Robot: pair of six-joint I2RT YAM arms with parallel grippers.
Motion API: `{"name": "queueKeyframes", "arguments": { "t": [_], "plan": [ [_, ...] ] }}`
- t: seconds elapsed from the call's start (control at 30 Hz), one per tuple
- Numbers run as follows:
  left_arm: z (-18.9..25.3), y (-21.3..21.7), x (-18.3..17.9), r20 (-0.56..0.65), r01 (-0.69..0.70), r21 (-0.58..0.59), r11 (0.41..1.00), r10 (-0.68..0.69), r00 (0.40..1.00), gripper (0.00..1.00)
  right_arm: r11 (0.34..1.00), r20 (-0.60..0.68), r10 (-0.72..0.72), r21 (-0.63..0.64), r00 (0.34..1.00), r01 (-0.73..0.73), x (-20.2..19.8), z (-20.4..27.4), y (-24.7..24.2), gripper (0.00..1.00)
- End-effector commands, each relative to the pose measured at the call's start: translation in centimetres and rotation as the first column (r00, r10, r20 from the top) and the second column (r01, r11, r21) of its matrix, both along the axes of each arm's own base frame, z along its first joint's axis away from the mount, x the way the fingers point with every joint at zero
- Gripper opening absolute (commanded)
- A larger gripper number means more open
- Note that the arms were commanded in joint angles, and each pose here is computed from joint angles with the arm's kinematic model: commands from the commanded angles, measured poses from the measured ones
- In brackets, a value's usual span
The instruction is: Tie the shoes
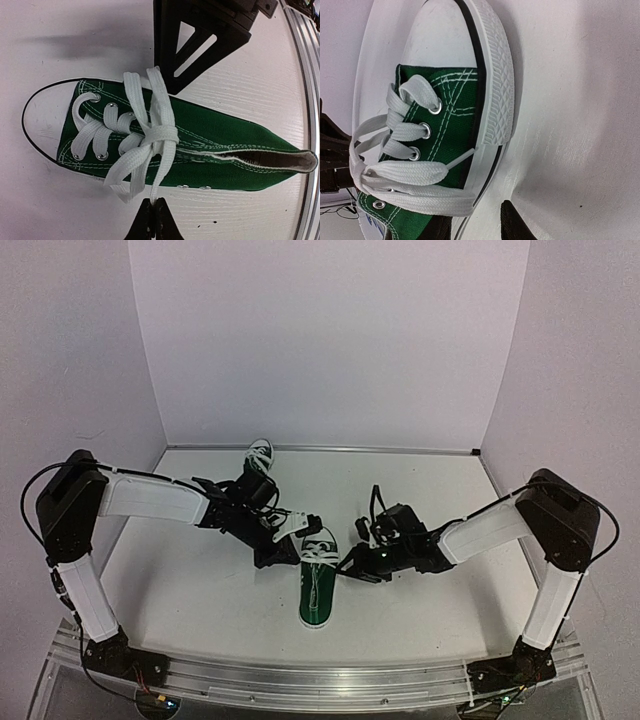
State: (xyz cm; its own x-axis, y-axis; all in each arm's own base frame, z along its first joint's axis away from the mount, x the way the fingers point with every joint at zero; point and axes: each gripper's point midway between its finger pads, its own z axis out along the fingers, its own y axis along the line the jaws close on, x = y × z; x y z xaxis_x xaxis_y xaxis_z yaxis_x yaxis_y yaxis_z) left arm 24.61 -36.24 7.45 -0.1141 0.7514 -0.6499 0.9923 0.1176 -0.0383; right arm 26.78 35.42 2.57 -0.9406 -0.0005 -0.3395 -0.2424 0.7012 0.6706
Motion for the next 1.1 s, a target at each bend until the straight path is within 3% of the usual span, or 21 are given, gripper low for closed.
{"name": "queueKeyframes", "arguments": {
  "t": [0.0,1.07],
  "plan": [
    [1.4,-1.1,0.7,0.012,-0.001,-0.029,1.000,0.001,1.000,0.00,0.998,0.037,-0.031,0.058,0.999,0.029,0.5,1.9,0.4,0.32],
    [2.4,-1.5,0.9,0.022,-0.004,-0.052,0.999,0.005,1.000,0.00,0.982,-0.030,-0.128,0.136,0.991,0.131,1.0,0.6,2.5,0.30]
  ]
}}
